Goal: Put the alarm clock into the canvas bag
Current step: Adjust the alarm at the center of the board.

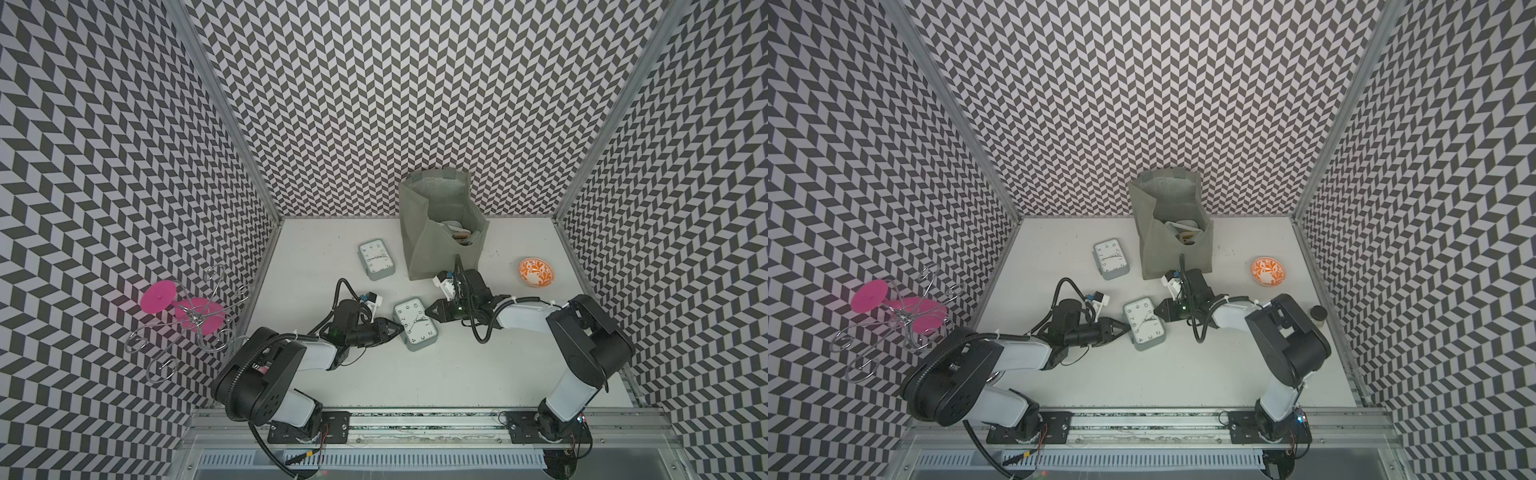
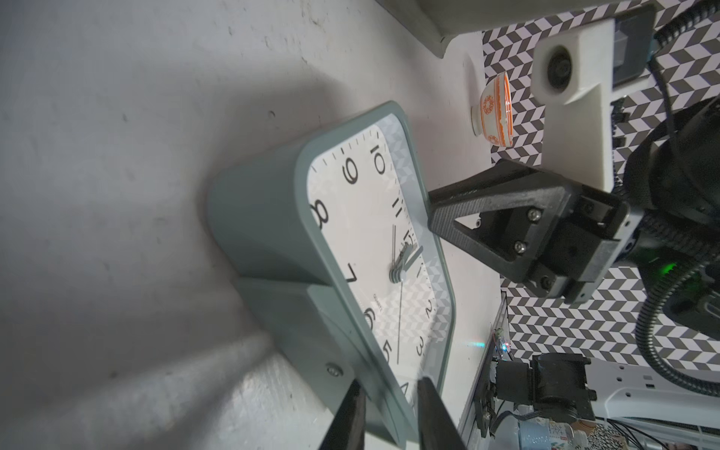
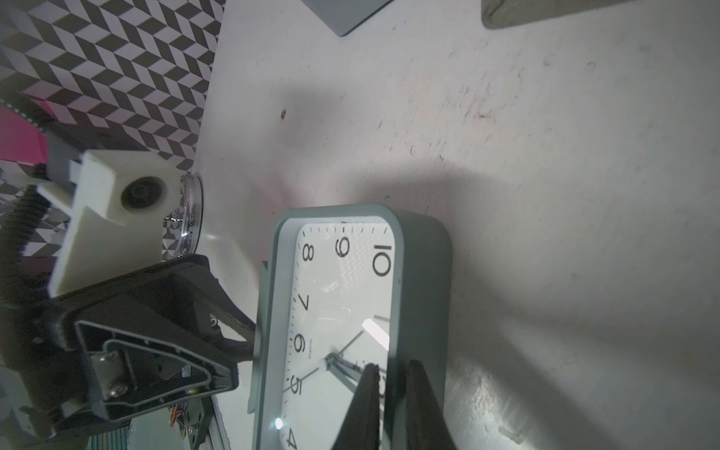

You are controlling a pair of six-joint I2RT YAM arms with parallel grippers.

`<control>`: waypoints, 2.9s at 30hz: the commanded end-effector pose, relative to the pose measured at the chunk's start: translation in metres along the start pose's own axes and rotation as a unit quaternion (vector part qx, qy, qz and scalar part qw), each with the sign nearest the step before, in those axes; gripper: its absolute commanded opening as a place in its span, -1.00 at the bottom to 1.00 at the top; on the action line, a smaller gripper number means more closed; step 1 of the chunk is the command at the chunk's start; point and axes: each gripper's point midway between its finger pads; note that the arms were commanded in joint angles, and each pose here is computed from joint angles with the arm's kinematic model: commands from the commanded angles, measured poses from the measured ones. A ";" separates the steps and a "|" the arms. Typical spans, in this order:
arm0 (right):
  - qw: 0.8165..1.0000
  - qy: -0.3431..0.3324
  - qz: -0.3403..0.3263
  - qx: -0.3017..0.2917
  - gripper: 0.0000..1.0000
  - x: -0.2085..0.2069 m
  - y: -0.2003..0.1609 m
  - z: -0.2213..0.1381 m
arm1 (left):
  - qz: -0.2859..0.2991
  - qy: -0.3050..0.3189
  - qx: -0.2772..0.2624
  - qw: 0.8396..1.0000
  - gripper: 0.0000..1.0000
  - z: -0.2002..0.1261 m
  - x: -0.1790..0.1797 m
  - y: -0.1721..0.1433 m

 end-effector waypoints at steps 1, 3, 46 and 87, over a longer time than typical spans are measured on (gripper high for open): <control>1.000 0.010 0.015 0.024 -0.75 -0.002 -0.021 0.009 | 0.044 -0.061 -0.008 0.997 -0.49 0.001 -0.043 0.013; 0.999 0.012 0.016 0.026 -0.76 -0.001 -0.023 0.010 | 0.048 -0.064 -0.009 0.997 -0.49 0.001 -0.048 0.015; 1.000 0.014 0.011 -0.003 -0.74 0.003 -0.017 -0.018 | 0.121 -0.014 -0.001 0.993 -0.30 0.015 -0.080 0.044; 0.982 0.175 -0.067 0.013 -0.85 0.093 -0.054 -0.033 | 0.160 0.143 0.006 0.977 0.55 0.036 -0.077 0.048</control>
Point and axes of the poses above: each gripper's point midway between its finger pads, its own z axis out along the fingers, its own x axis along the line the jaws close on, y = z × x, and after that the axes turned 5 degrees about -z, right-handed
